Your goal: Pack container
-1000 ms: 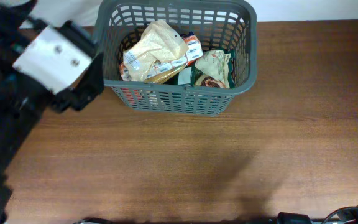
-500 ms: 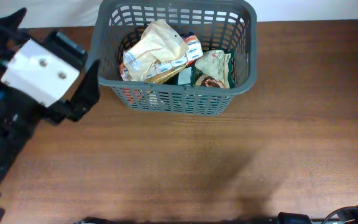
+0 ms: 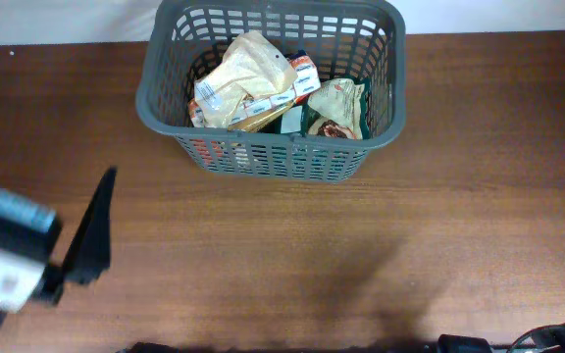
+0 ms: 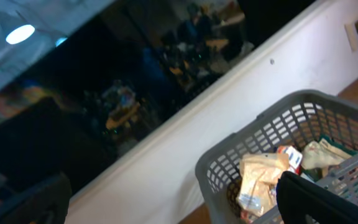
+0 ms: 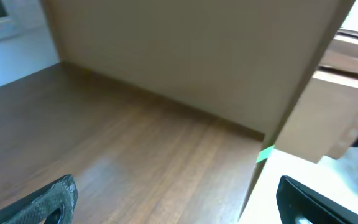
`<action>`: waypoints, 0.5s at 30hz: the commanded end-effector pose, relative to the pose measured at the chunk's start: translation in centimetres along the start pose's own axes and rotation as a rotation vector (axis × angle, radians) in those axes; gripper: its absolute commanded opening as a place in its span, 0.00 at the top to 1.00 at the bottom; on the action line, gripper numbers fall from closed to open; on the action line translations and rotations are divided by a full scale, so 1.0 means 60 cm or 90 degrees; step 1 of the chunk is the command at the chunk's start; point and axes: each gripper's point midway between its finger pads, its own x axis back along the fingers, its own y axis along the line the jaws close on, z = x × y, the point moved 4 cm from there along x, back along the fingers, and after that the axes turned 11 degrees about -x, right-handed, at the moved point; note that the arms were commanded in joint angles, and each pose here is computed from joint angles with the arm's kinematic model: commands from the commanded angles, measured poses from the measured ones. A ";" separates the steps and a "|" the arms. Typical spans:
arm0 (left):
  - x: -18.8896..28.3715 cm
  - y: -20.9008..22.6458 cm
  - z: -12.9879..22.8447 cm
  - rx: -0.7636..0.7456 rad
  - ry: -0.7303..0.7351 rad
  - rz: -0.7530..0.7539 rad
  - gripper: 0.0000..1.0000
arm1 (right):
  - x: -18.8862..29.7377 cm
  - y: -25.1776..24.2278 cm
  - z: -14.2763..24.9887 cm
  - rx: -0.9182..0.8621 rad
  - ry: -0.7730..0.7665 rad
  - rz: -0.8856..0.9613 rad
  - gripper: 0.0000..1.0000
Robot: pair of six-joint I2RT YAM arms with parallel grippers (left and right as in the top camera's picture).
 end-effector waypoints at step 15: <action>0.032 -0.032 0.031 0.018 0.054 0.044 0.01 | 0.006 0.179 -0.059 -0.162 -0.074 -0.390 0.01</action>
